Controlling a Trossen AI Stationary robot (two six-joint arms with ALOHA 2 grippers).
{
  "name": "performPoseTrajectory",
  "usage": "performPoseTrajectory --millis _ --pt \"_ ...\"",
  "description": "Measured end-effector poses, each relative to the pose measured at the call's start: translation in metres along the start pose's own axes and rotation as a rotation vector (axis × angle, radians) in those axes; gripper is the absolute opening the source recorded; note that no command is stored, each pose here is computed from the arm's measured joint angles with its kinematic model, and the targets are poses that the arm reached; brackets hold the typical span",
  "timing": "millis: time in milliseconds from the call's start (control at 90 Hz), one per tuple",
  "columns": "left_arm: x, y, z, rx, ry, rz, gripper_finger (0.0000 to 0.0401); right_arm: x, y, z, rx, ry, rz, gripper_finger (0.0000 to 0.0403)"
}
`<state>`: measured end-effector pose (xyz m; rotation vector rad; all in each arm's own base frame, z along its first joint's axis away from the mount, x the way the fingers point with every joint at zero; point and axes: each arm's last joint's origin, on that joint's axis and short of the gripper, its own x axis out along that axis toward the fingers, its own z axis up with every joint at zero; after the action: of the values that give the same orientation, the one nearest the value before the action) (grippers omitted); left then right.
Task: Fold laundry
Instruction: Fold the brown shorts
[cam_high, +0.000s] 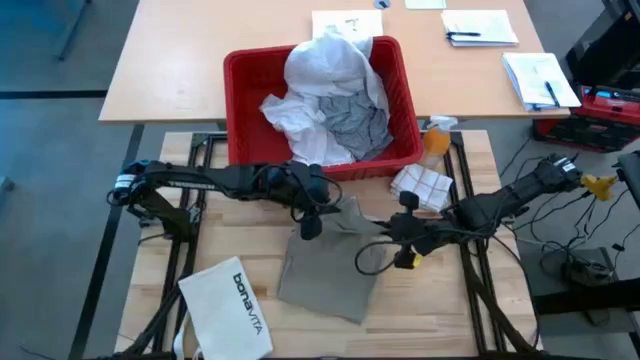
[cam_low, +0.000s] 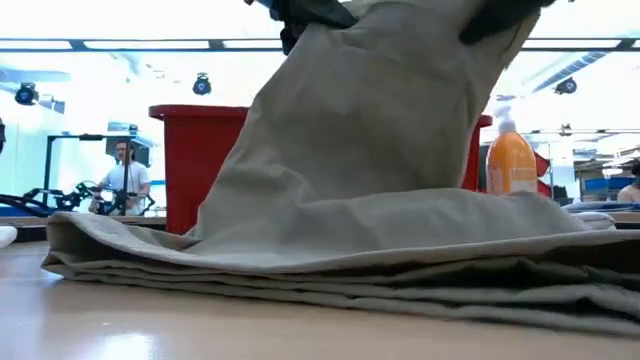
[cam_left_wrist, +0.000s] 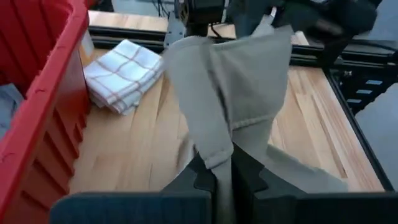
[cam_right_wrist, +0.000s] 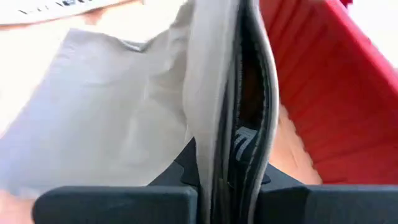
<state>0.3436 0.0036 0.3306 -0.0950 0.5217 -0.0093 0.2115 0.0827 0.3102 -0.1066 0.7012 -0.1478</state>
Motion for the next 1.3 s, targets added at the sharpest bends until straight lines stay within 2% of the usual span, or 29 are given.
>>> performPoseTrajectory --millis 167,444,711,822,1011,1122,1300 --pt "-0.013 0.000 -0.012 0.003 -0.034 -0.010 0.0000 -0.017 -0.003 0.020 0.022 -0.017 0.090 0.0022" --pt "-0.023 0.001 -0.028 -0.009 -0.101 -0.014 0.0000 -0.007 0.001 0.037 0.026 0.011 0.112 0.0021" --pt "-0.014 0.006 -0.036 0.060 -0.062 0.019 0.0000 0.009 -0.010 0.042 0.000 0.066 0.057 0.0021" --pt "-0.013 0.011 -0.035 0.106 -0.070 0.076 0.0000 0.011 -0.012 0.046 -0.051 0.054 0.030 0.0021" --pt "-0.021 0.013 -0.030 0.258 -0.099 0.195 0.0000 0.011 -0.018 0.044 -0.053 0.064 -0.060 0.0021" --pt "-0.022 0.018 -0.029 0.289 -0.099 0.222 0.0000 0.012 -0.024 0.042 -0.048 0.091 -0.145 0.0022" --pt "-0.022 0.027 -0.027 0.307 -0.110 0.256 0.0000 0.015 -0.037 0.041 -0.076 0.127 -0.184 0.0021"
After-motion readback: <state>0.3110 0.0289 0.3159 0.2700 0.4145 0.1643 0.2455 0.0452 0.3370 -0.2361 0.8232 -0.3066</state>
